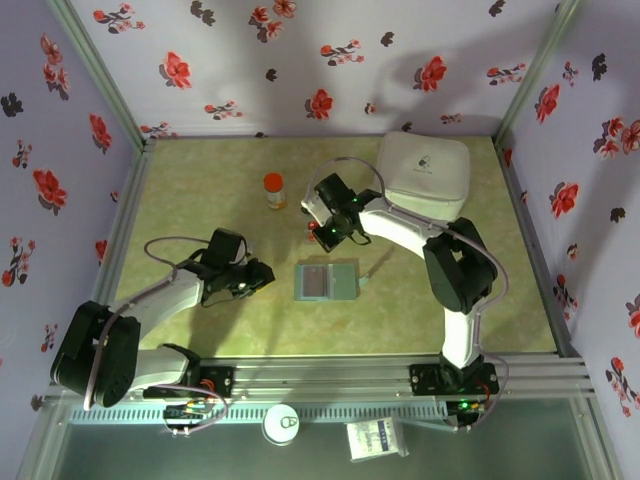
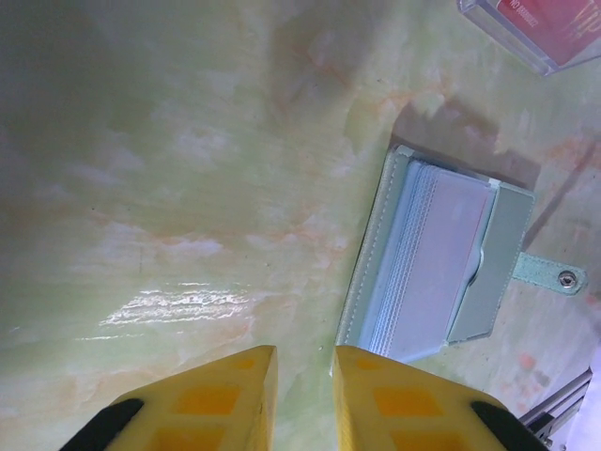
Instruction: Take the credit cards out of the card holder
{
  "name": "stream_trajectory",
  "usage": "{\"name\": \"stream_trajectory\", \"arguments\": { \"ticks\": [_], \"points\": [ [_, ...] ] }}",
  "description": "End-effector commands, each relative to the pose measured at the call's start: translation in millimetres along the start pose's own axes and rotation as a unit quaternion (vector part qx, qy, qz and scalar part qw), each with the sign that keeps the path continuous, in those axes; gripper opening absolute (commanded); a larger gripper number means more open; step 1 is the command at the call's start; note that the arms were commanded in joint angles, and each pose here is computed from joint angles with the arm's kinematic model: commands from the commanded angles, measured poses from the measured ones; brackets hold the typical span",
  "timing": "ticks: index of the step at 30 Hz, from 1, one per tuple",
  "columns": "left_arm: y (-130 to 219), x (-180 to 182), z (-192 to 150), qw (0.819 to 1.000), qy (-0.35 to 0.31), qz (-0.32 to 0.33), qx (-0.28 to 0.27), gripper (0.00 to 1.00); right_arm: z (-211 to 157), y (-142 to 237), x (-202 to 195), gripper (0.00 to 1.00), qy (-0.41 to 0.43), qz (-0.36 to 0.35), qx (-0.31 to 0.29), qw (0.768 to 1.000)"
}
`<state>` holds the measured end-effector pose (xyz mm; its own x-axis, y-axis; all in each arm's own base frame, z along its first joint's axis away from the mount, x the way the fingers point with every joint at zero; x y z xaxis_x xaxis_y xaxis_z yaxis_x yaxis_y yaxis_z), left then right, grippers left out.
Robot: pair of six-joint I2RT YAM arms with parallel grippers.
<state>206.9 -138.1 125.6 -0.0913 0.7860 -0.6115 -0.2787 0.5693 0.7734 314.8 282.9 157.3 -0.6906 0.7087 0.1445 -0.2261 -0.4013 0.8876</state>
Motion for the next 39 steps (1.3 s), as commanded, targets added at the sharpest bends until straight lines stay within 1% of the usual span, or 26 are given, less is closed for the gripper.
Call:
{"name": "stream_trajectory", "arguments": {
  "ticks": [1,9,25,39],
  "points": [
    [-1.8,-2.5,1.0,1.000,-0.001,-0.002,0.001,0.21,3.4,-15.6,1.6,0.06,-0.016,0.010,-0.004,1.000],
    [-4.3,1.6,-1.5,1.000,0.002,0.003,0.004,0.21,9.1,-29.9,-1.2,0.06,-0.023,0.007,-0.012,1.000],
    [0.2,0.7,-3.2,1.000,0.002,0.003,0.004,0.22,16.6,-35.6,-4.0,0.06,-0.018,-0.004,-0.020,1.000],
    [6.6,-0.5,-6.0,1.000,-0.001,0.006,0.006,0.22,27.1,-34.5,-5.7,0.07,-0.018,-0.015,-0.038,0.999]
  ]
}}
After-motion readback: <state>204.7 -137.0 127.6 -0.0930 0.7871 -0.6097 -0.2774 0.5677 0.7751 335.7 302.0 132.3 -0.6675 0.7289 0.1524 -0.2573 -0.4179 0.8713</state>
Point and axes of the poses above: each hand's point on the last joint's axis, 136 mm out from that joint toward the fingers, its own y axis back along the fingers, its own x axis along the line the jaws close on, z = x × y, the point moved 9 cm from there along y, back along the fingers, and after that the axes turned 5 degrees about -y, right-handed, at the moved point
